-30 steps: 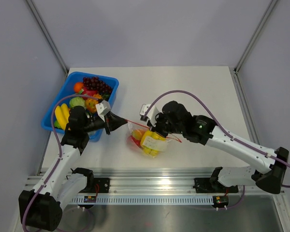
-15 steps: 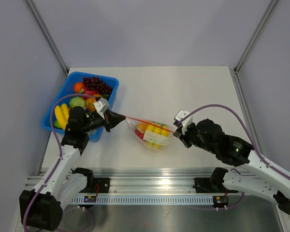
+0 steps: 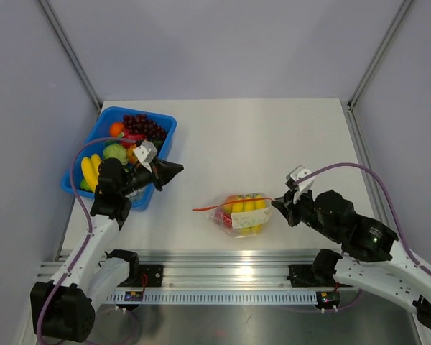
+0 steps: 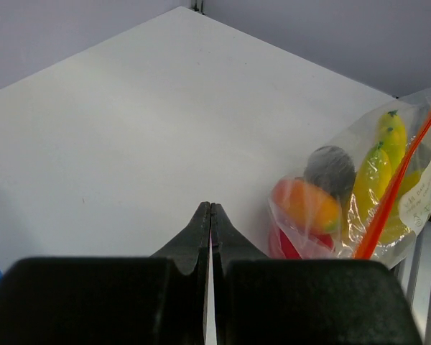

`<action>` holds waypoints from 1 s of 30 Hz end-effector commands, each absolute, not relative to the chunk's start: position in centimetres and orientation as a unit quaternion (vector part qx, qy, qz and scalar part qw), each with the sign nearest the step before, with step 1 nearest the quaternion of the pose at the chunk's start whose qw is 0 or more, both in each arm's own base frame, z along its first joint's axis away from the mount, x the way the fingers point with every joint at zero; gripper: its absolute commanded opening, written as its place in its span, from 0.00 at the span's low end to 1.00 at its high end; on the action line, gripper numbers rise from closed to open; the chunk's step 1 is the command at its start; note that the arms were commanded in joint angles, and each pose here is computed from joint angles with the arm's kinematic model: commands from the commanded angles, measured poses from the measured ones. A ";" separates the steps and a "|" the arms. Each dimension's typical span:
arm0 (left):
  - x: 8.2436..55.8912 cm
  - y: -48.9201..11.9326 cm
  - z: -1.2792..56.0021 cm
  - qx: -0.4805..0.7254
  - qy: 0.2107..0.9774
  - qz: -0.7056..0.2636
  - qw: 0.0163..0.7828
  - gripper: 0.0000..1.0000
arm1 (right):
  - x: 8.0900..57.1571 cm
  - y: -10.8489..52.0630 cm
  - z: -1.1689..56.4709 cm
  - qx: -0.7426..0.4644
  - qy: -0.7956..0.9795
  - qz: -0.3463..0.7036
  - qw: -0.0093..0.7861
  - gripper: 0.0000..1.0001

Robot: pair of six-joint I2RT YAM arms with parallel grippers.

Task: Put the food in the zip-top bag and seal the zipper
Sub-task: Zip the zipper food storage bag at the center of the board.

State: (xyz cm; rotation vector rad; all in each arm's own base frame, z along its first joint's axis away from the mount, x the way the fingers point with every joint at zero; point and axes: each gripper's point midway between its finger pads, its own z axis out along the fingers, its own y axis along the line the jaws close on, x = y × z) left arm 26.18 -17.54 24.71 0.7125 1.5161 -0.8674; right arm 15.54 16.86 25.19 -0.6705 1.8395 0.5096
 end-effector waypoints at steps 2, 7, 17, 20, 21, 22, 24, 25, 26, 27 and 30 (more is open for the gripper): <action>26.3 -17.7 26.1 0.307 0.630 -0.378 0.604 0.00 | 16.7 18.4 25.3 -0.271 0.779 0.212 0.524 0.02; 25.2 -18.2 28.0 0.313 0.643 -0.369 0.594 0.00 | 17.2 19.3 24.9 -0.278 0.783 0.209 0.515 0.01; 20.1 -17.4 27.8 0.284 0.729 -0.341 0.522 0.48 | 17.5 19.3 25.5 -0.268 0.778 0.210 0.527 0.01; 19.6 -16.7 27.4 0.291 0.712 -0.316 0.555 0.71 | 17.5 19.4 25.4 -0.272 0.779 0.209 0.525 0.01; 19.4 -16.7 27.6 0.294 0.706 -0.317 0.562 0.75 | 17.5 19.3 25.4 -0.273 0.780 0.207 0.524 0.01; 19.3 -16.8 27.5 0.299 0.703 -0.321 0.561 0.76 | 17.5 19.3 25.3 -0.273 0.782 0.206 0.522 0.01; 19.2 -17.8 27.2 0.315 0.695 -0.339 0.550 0.77 | 17.4 19.4 25.1 -0.273 0.783 0.207 0.518 0.01; 19.3 -18.0 26.8 0.317 0.698 -0.342 0.543 0.77 | 17.4 19.4 25.0 -0.275 0.784 0.207 0.517 0.01; 19.5 -18.2 26.4 0.328 0.699 -0.336 0.540 0.77 | 17.3 19.4 25.0 -0.274 0.784 0.208 0.516 0.01; 19.4 -18.7 25.9 0.339 0.698 -0.337 0.533 0.77 | 17.3 19.4 24.9 -0.273 0.785 0.210 0.515 0.01; 20.3 -19.8 23.8 0.364 0.709 -0.317 0.514 0.78 | 17.3 19.6 24.9 -0.274 0.784 0.212 0.514 0.01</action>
